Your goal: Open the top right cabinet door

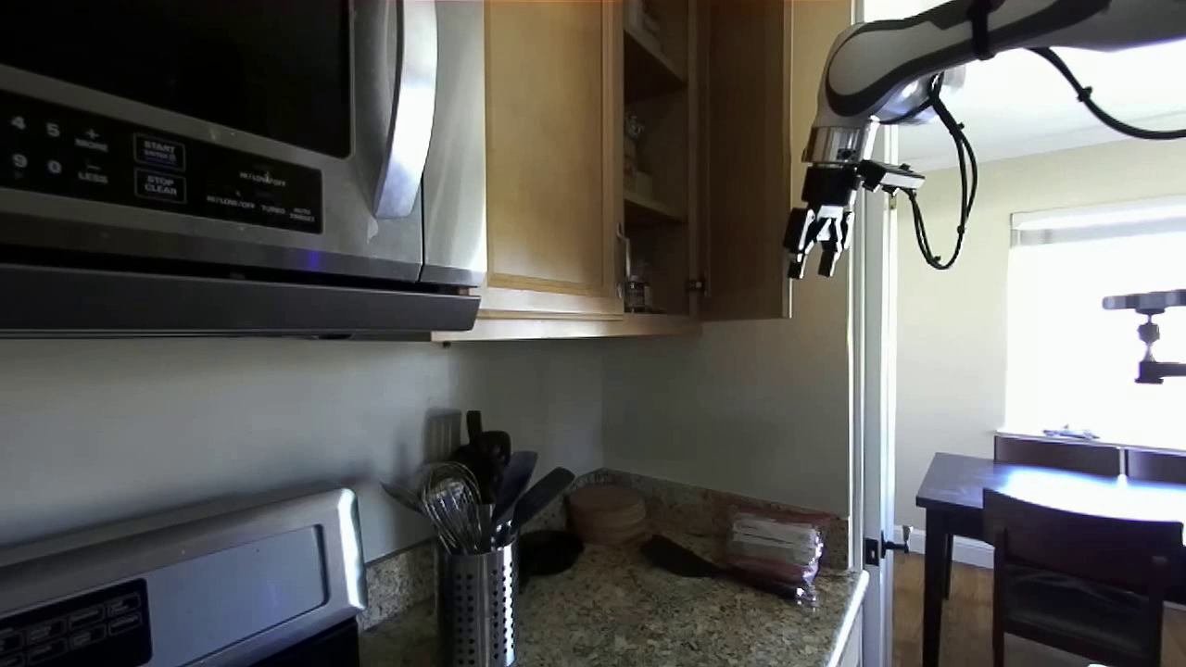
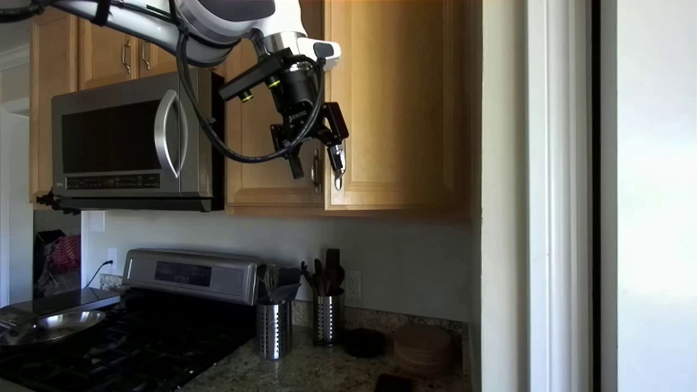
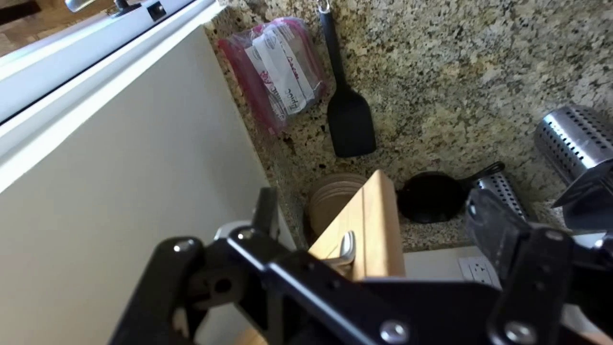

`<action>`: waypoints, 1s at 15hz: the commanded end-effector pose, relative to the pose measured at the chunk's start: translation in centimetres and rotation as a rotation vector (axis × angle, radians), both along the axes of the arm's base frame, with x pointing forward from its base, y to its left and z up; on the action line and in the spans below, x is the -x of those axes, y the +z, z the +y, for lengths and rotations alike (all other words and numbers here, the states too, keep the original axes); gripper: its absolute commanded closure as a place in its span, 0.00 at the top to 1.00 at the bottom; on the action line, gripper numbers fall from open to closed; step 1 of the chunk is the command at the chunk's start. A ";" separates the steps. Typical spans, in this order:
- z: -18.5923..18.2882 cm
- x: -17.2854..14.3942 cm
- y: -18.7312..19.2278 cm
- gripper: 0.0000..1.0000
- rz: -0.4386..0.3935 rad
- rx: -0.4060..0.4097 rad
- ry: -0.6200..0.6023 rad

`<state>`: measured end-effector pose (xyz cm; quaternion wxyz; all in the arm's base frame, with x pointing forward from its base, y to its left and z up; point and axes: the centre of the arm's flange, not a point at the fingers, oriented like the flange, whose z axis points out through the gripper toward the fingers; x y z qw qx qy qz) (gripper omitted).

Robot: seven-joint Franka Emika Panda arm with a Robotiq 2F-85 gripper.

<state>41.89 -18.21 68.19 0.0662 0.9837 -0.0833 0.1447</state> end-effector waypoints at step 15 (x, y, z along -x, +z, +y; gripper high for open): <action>13.4 -1.4 5.5 1.00 -0.019 -0.020 0.155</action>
